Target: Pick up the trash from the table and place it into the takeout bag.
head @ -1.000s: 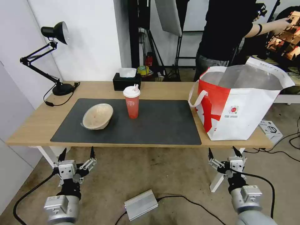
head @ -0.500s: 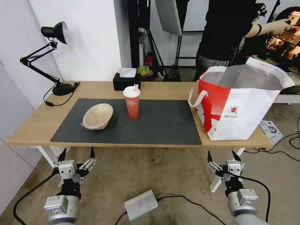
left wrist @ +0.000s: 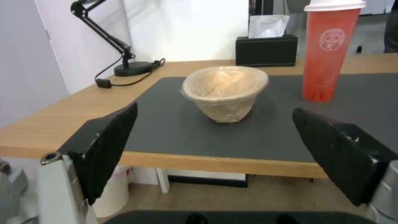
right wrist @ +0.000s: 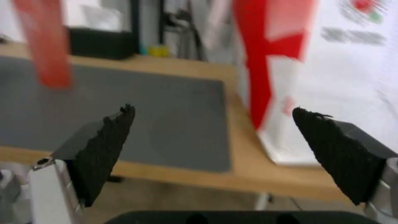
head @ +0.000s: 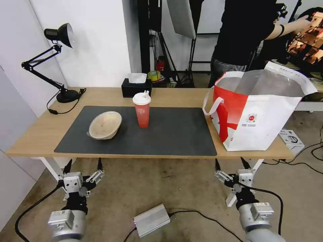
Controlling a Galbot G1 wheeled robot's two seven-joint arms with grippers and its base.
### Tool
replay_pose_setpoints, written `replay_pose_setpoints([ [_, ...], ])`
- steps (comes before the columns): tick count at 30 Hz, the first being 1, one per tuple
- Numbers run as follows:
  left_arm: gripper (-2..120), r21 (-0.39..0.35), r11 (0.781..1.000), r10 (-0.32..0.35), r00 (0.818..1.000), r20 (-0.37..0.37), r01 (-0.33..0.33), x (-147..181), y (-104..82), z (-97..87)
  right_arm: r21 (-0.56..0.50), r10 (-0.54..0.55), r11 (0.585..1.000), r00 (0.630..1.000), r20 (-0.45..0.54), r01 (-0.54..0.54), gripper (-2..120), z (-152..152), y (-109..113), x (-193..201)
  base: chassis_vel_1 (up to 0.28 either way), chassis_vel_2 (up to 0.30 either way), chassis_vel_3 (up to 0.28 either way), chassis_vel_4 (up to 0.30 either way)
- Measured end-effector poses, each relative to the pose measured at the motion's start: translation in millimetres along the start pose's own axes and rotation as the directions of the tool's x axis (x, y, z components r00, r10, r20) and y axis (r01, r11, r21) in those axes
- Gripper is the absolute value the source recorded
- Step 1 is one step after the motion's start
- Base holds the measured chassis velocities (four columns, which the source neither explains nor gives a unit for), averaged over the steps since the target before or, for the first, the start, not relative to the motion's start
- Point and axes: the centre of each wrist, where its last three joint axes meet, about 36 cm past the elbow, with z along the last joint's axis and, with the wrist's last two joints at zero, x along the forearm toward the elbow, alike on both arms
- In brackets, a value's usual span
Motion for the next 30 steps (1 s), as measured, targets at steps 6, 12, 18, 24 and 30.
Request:
replay_pose_setpoints([
  [6, 100, -0.005, 1.000, 0.014, 1.000, 0.004, -0.014, -2.4, -0.5, 0.7, -0.027, -0.120, 0.992, 0.992, 0.050, 0.121, 99, -20.2, 1.0, -13.6, 0.000, 0.000, 0.000, 0.000],
  [12, 100, -0.005, 1.000, 0.015, 1.000, 0.005, -0.015, -2.6, -0.6, -0.1, -0.044, -0.204, 0.977, 0.977, 0.067, 0.207, 100, -35.6, -0.5, -35.1, 0.000, 0.000, 0.000, 0.000],
  [18, 100, -0.001, 1.000, 0.013, 1.000, 0.008, -0.013, -2.8, -1.1, -1.3, -0.078, -0.293, 0.951, 0.953, 0.079, 0.299, 100, -52.6, 0.0, -63.2, 0.000, 0.000, 0.000, 0.000],
  [24, 100, 0.000, 1.000, 0.010, 1.000, 0.006, -0.010, -4.2, -2.0, 0.4, -0.066, -0.374, 0.923, 0.924, 0.086, 0.379, 100, -64.0, -0.1, -102.3, 0.000, 0.000, 0.000, 0.000],
  [30, 100, -0.010, 1.000, 0.006, 1.000, -0.002, -0.006, -5.8, -1.8, 4.3, -0.022, -0.446, 0.894, 0.892, 0.069, 0.448, 100, -78.2, 8.5, -156.1, 0.000, 0.000, 0.000, 0.000],
])
